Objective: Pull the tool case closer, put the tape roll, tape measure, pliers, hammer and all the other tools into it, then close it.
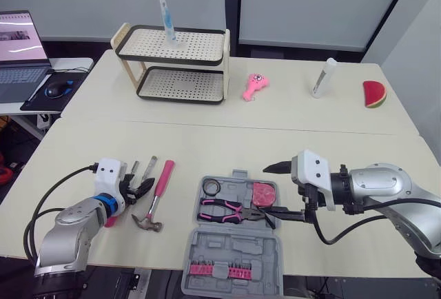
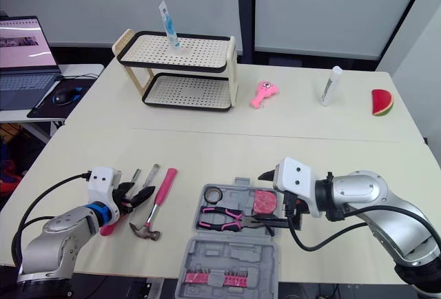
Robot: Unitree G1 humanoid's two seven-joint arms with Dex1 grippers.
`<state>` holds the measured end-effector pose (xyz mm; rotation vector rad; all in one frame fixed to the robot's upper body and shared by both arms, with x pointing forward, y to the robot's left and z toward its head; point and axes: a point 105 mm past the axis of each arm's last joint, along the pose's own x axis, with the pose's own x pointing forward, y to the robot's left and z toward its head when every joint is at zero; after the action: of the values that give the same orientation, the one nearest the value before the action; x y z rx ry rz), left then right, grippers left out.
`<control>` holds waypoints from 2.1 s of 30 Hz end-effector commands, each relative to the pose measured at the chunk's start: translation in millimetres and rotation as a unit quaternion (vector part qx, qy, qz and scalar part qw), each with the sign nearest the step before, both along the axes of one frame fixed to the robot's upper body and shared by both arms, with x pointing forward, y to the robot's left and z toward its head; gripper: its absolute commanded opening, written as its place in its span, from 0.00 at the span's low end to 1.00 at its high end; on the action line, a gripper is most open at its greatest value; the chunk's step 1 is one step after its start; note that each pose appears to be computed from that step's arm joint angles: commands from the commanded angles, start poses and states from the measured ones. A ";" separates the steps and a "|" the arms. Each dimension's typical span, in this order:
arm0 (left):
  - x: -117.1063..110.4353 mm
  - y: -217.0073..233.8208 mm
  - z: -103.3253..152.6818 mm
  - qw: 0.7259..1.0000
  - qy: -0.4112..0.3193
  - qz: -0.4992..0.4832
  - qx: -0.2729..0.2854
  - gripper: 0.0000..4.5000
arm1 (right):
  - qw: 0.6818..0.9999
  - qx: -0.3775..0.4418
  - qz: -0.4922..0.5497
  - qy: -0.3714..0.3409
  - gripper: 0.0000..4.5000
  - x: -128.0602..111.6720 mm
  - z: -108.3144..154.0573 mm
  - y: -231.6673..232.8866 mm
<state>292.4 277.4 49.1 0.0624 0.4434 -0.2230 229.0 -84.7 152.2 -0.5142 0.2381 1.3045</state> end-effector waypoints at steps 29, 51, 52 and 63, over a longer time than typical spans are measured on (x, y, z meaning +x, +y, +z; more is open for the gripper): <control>-65.9 -5.8 72.9 0.955 -0.028 -0.281 0.096 0.75 | 0.997 -0.064 -0.051 -0.011 1.00 -25.7 -2.1 -64.6; -103.0 -56.2 18.8 0.864 0.058 -0.487 0.116 0.21 | 0.979 -0.186 -0.082 0.011 0.49 -44.6 -66.6 -111.4; -100.4 -60.0 16.0 0.858 0.055 -0.495 0.123 0.14 | 0.979 -0.186 -0.078 0.013 0.46 -44.1 -70.1 -107.6; -69.5 -87.0 -20.9 0.824 0.050 -0.542 0.155 0.00 | 0.982 -0.184 -0.039 0.036 0.00 -33.3 -104.2 -67.1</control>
<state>221.4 195.0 29.2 0.6140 0.5259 -1.2725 194.5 -154.9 49.0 -0.7496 0.5685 1.2082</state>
